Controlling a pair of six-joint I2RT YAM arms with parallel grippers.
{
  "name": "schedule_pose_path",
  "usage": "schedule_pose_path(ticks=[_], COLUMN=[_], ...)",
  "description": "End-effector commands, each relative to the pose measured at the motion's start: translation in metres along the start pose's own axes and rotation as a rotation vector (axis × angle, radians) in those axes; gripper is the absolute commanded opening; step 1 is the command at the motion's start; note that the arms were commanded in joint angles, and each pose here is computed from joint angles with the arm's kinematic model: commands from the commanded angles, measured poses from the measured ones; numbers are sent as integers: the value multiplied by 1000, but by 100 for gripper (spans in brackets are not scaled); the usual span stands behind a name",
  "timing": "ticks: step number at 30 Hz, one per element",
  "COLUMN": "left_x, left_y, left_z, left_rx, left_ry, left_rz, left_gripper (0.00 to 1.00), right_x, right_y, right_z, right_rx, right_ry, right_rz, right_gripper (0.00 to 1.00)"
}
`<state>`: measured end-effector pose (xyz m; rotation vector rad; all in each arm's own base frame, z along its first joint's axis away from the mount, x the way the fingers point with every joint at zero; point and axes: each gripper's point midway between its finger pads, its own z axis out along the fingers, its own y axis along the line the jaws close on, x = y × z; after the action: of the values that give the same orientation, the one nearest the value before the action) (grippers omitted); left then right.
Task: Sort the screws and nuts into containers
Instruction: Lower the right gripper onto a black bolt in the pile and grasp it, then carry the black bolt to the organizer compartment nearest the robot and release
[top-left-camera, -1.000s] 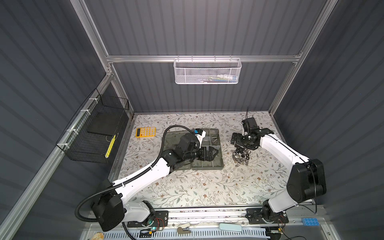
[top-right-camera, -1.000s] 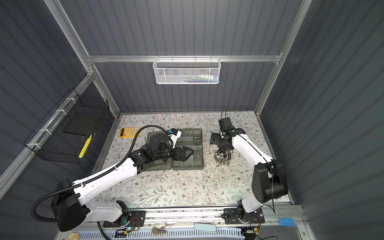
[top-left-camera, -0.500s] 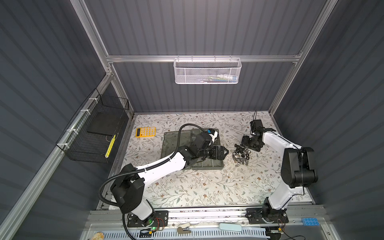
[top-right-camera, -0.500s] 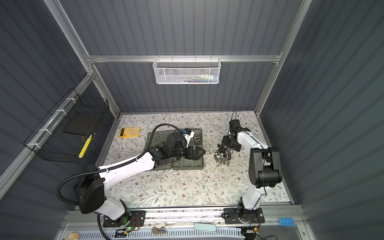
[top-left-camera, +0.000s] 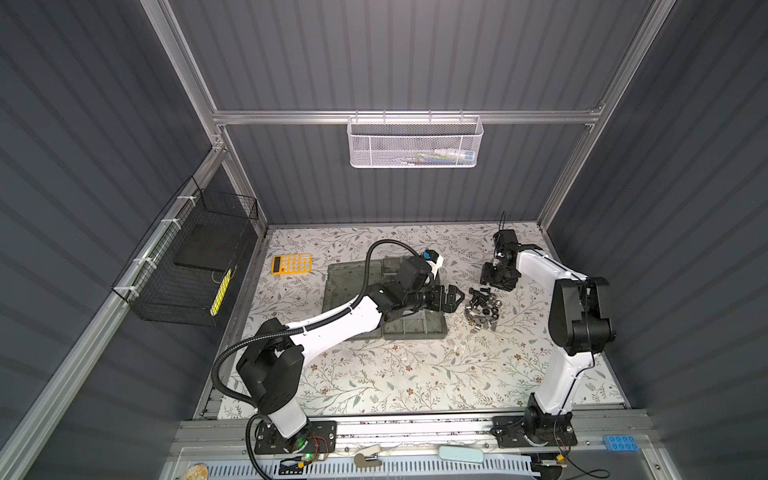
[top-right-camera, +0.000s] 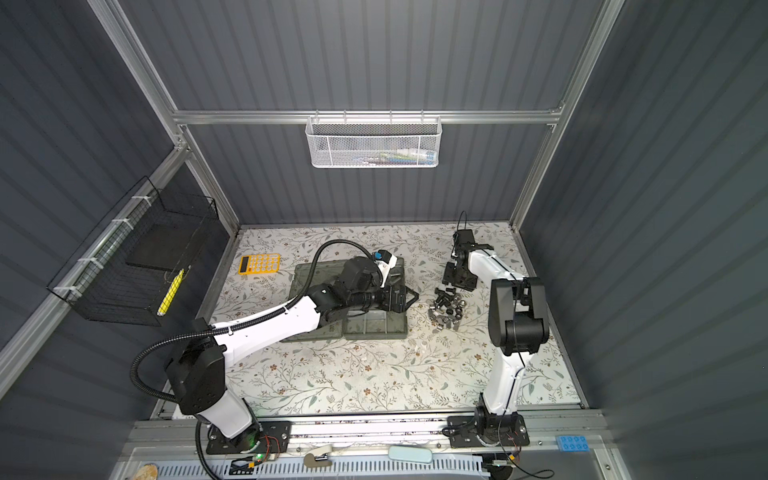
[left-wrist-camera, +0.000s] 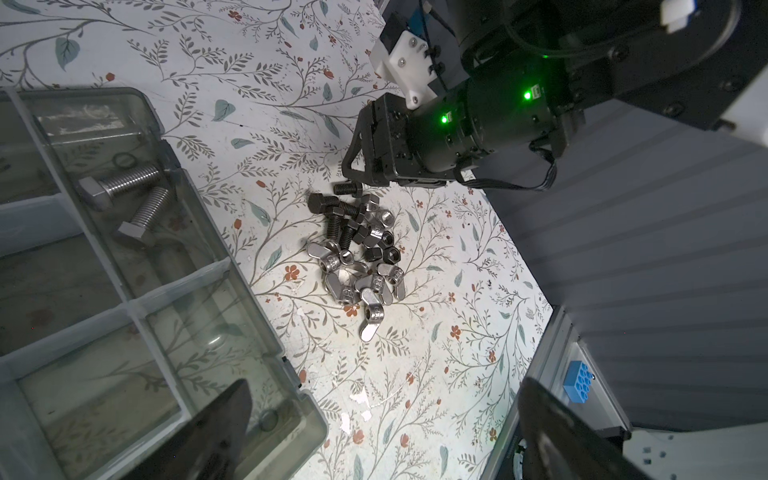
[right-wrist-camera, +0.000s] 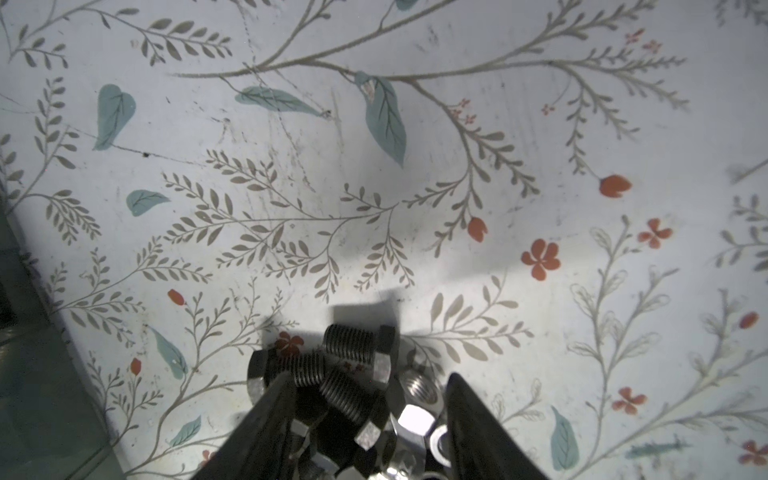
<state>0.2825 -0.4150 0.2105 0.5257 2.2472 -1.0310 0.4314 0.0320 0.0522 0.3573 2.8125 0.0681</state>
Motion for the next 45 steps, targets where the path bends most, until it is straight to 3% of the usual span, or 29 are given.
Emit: schedule_pose_path(ticks=[1, 10, 21, 30, 45], left_x=[3, 10, 14, 15, 9], left_y=[-2, 6, 8, 15, 12], left_z=[-4, -2, -9, -21, -25], left_rx=[4, -11, -28, -61, -66], left_ry=[-6, -8, 3, -21, -36], left_rz=[26, 0, -1, -7, -21], left_gripper=[100, 100, 100, 100, 100], right_x=[8, 16, 15, 16, 7], right_y=[2, 4, 3, 1, 28], right_z=[8, 27, 33, 31, -17], right_rx=[29, 54, 84, 137, 0], right_ry=[49, 99, 115, 121, 23], right_rz=[-41, -70, -92, -134, -102], right_gripper=[58, 57, 38, 39, 39])
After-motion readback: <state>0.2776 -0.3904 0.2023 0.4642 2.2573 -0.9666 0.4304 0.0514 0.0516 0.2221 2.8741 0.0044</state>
